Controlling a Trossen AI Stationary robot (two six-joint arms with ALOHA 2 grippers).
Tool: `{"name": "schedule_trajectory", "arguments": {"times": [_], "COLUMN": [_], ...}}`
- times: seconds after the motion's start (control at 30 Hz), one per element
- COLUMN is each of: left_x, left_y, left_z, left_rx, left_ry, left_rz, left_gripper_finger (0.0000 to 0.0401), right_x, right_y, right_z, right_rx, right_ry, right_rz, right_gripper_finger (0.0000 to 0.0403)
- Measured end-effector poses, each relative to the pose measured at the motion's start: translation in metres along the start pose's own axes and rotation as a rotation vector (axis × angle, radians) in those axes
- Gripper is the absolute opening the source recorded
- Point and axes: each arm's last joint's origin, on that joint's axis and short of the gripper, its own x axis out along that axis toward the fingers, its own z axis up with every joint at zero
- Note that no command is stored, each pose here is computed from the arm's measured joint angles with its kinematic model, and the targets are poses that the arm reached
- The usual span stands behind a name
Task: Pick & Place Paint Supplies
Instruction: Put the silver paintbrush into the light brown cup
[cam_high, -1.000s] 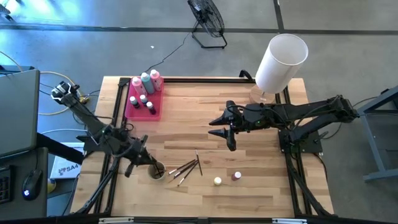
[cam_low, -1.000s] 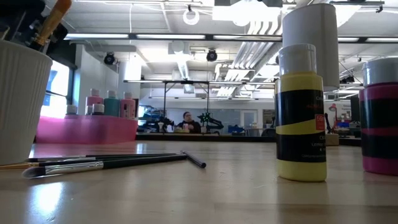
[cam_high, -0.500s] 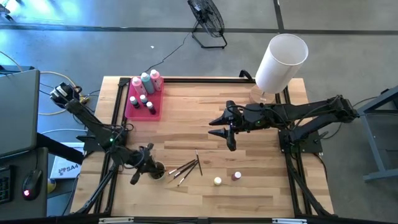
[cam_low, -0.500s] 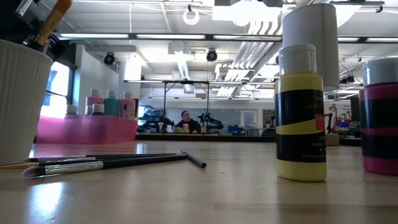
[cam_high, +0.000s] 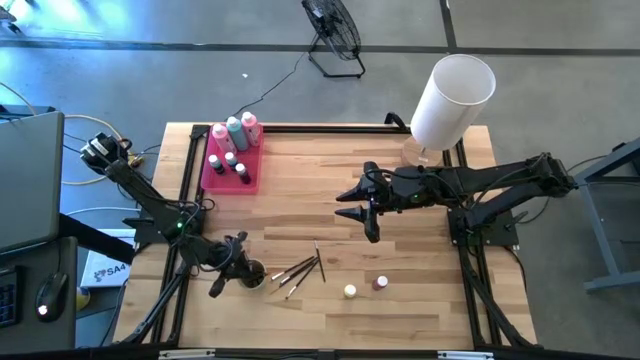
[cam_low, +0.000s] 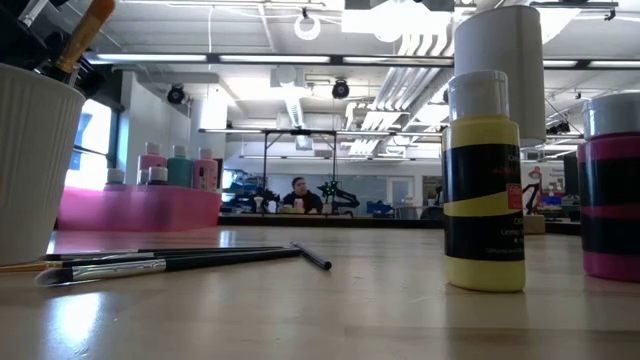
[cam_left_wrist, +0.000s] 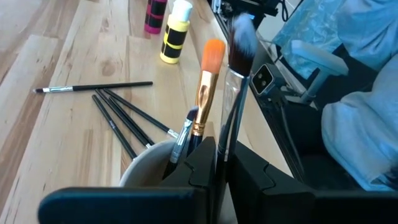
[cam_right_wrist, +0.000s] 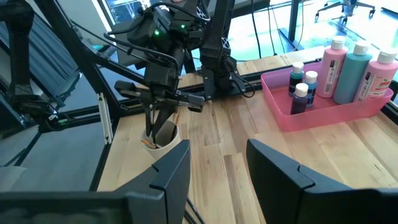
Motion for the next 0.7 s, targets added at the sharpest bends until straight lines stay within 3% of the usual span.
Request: {"name": "schedule_trajectory", "arguments": {"times": [0.47, 0.7], "left_x": [0.0000, 0.0000], "left_y": [0.0005, 0.0018], "left_z": [-0.0009, -0.0015], "left_rx": [0.004, 0.009], "left_ry": [0.010, 0.007], "left_rz": [0.006, 0.033], "left_gripper_finger": [0.0038, 0.0101], "right_x": [0.0000, 0.0001], "right_y": [0.0000, 0.0015], "right_z": [-0.0001, -0.0008], "right_rx": [-0.004, -0.004], "right_ry": [0.002, 0.019], "right_rz": [0.002, 0.055], "right_gripper_finger": [0.0152, 0.0152]}}
